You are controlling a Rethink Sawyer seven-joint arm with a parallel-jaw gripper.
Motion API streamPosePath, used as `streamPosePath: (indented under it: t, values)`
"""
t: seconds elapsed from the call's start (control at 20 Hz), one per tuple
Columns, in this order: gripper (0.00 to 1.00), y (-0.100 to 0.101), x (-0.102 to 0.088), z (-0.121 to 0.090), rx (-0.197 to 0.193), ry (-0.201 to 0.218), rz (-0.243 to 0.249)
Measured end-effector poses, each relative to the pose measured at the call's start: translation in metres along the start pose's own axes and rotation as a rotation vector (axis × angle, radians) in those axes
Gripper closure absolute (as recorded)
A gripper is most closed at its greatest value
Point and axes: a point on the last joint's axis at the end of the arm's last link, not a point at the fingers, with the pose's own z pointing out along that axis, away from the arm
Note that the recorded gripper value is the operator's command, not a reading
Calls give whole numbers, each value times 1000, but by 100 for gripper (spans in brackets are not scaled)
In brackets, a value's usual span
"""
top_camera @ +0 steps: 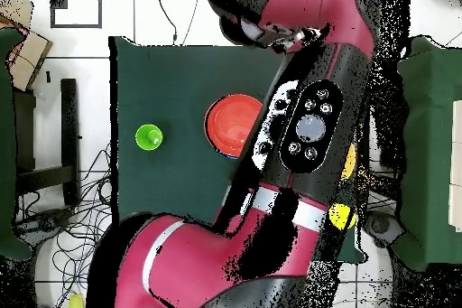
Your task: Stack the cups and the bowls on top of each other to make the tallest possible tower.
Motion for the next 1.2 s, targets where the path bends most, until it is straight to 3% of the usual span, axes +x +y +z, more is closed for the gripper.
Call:
streamPosePath:
  t: [0.5, 1.2]
  values:
    - [0, -4, -2, 28, 11, 34, 4]
    - [0, -7, -11, 43, -45, 42, 27]
